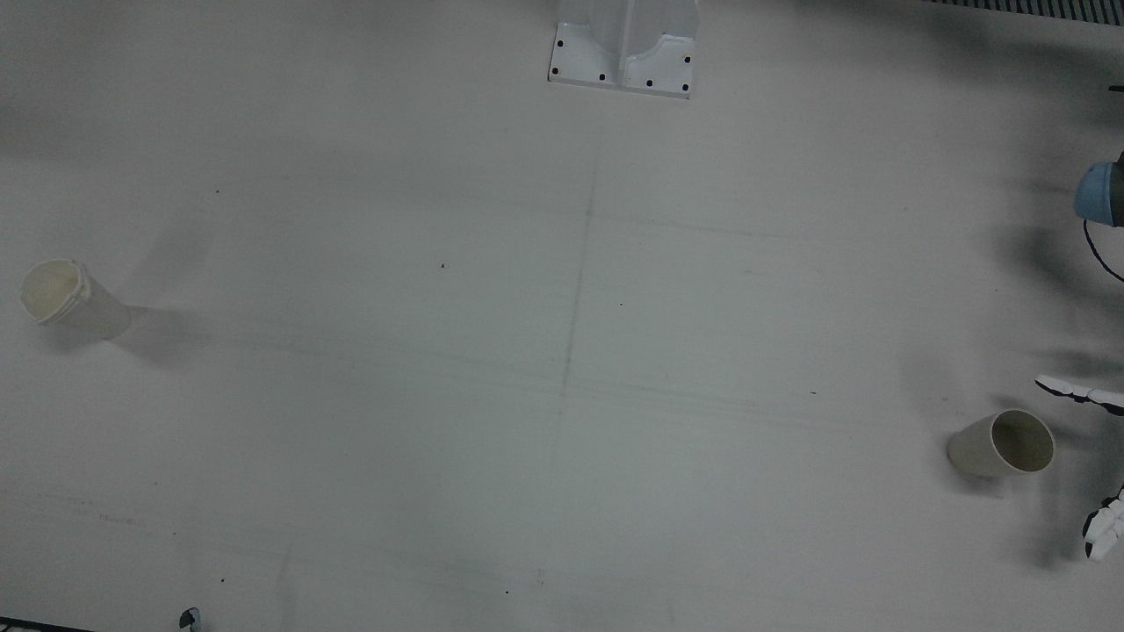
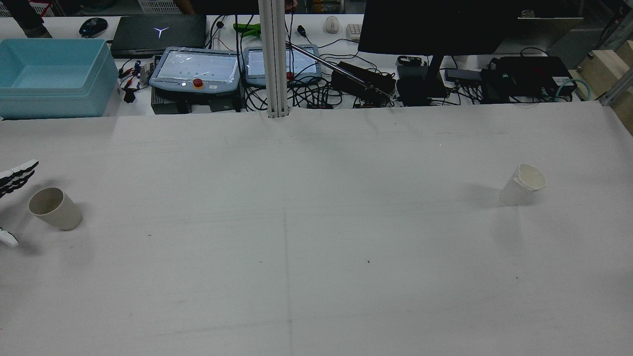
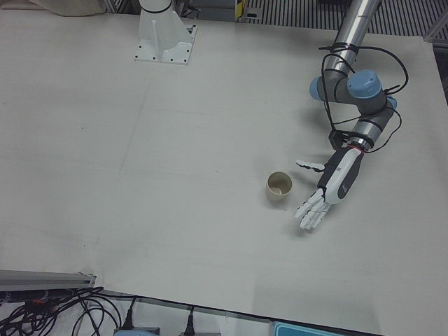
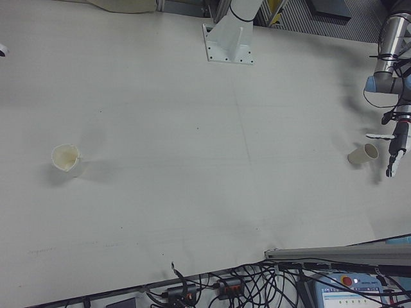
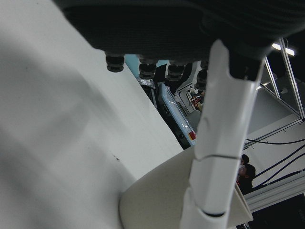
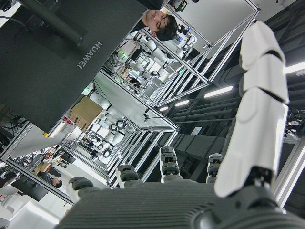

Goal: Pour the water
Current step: 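Reach the left hand to the nearby beige cup and close around it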

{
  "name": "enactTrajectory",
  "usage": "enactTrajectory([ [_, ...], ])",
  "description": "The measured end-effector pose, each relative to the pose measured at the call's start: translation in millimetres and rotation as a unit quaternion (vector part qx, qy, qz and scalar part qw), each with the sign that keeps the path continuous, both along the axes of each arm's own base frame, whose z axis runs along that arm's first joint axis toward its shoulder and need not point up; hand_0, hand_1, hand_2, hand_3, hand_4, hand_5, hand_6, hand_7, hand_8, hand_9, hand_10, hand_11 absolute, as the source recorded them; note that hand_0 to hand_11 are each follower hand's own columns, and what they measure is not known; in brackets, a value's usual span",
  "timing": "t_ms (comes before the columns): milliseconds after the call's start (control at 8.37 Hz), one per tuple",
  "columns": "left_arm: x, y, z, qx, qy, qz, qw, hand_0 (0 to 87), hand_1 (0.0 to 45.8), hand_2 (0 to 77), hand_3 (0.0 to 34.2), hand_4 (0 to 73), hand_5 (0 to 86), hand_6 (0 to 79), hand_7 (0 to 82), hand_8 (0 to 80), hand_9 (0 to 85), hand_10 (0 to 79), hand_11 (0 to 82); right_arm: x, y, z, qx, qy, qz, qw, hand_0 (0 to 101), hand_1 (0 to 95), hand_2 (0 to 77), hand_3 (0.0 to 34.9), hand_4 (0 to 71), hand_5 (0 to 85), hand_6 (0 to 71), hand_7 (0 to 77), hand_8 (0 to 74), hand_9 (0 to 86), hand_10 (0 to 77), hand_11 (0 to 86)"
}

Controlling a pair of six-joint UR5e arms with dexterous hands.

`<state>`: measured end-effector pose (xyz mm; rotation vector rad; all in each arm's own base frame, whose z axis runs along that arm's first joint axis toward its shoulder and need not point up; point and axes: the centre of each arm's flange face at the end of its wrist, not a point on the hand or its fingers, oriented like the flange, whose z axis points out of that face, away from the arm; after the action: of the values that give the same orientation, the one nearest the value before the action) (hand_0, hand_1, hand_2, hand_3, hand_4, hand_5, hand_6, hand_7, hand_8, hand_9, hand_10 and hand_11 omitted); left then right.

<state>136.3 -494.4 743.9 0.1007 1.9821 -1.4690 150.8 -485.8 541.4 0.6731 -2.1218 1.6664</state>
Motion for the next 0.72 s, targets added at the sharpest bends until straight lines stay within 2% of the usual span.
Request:
enactTrajectory([
  [119, 3, -2, -3, 0.002, 0.003, 0.003, 1.0, 79.8, 20.7, 0.5, 9.5, 18.0, 0.0, 6.0, 3.8, 8.2, 3.3, 2.2, 5.5, -2, -1, 0, 0.0, 0.0, -0.002, 1.0, 52, 21.3, 14.2, 28.2, 0.0, 6.5, 9.3, 13.6, 3.8, 4.9, 0.0, 0.5],
  [239, 13, -2, -6, -0.001, 0.011, 0.013, 0.9999, 79.8, 16.4, 0.5, 9.4, 19.1, 0.0, 6.0, 3.8, 8.2, 3.3, 2.2, 5.5, -3, -1, 0, 0.0, 0.0, -0.003, 1.0, 52, 21.3, 14.2, 28.2, 0.0, 6.5, 9.3, 13.6, 3.8, 4.9, 0.0, 0.5],
  [358, 25, -3, -10, -0.005, 0.018, 0.025, 0.9995, 79.9, 21.8, 0.5, 9.5, 19.1, 0.0, 7.6, 4.4, 8.2, 2.7, 2.2, 6.0, -4, -1, 0, 0.0, 0.0, -0.004, 1.0, 52, 21.3, 14.2, 28.1, 0.0, 6.5, 9.3, 13.6, 3.8, 4.9, 0.0, 1.1],
  [717, 41, -11, -20, -0.007, 0.028, 0.034, 0.999, 79.9, 23.5, 0.5, 9.2, 20.2, 0.0, 7.6, 4.4, 9.3, 2.2, 2.7, 7.1, -5, -2, 0, 0.0, -0.001, -0.005, 1.0, 52, 21.3, 14.2, 28.2, 0.0, 6.5, 9.3, 12.5, 3.8, 4.9, 0.0, 0.5],
])
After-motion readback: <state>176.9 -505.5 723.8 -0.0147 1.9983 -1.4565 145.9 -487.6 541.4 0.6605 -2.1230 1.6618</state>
